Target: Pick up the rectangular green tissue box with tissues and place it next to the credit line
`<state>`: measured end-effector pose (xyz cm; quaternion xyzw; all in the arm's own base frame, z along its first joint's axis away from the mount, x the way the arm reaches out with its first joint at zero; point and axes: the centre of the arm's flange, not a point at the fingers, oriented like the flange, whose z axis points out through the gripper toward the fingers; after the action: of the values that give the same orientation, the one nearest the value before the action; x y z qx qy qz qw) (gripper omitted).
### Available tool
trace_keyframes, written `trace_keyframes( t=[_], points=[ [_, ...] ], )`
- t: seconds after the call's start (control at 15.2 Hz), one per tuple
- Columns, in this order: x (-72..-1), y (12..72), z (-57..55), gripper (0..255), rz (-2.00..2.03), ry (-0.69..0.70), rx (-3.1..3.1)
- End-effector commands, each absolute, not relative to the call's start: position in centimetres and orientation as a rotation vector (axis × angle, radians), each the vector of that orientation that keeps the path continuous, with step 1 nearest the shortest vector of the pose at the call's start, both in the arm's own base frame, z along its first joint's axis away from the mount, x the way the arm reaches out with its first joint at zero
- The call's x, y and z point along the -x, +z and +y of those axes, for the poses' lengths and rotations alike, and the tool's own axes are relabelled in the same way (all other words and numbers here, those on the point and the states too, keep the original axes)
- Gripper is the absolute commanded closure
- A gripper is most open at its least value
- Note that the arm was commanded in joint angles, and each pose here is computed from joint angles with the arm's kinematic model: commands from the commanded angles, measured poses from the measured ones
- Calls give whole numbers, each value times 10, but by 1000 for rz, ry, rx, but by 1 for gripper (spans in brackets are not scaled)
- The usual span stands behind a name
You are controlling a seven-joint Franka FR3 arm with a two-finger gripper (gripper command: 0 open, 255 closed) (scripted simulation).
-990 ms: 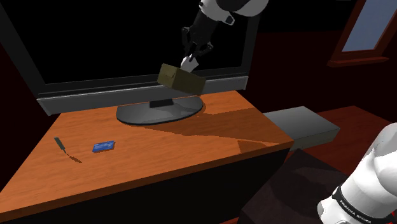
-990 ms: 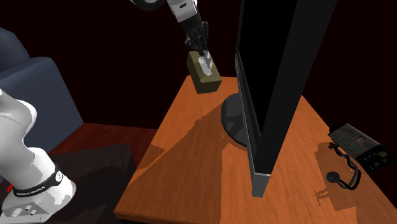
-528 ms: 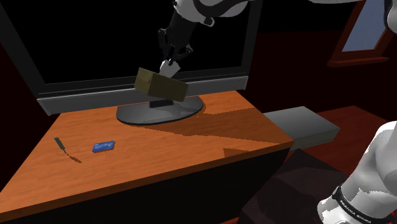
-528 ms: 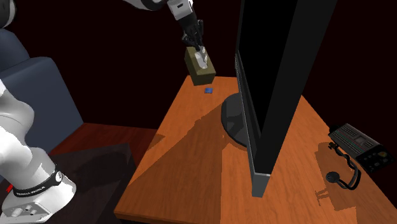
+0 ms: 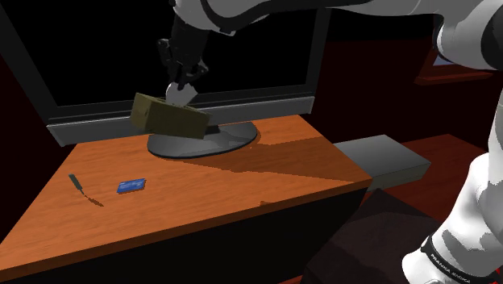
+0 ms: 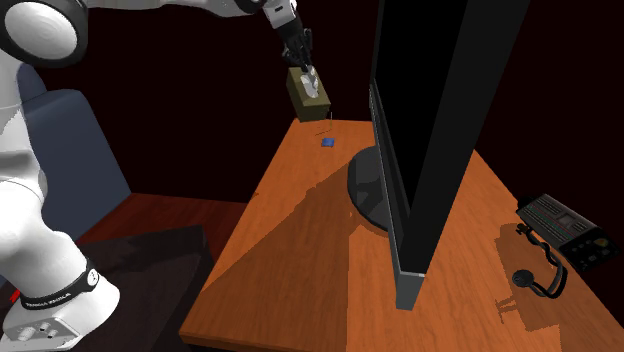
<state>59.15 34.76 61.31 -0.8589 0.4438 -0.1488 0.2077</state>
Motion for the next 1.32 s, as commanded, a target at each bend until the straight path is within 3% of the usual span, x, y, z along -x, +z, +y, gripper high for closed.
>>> trace_keyframes(
  t=[0.0, 1.25],
  points=[
    [-593, 615, 374, 255, 1238, -416, 2389],
    [-594, 520, 390, 255, 1238, -416, 2389]
  ],
)
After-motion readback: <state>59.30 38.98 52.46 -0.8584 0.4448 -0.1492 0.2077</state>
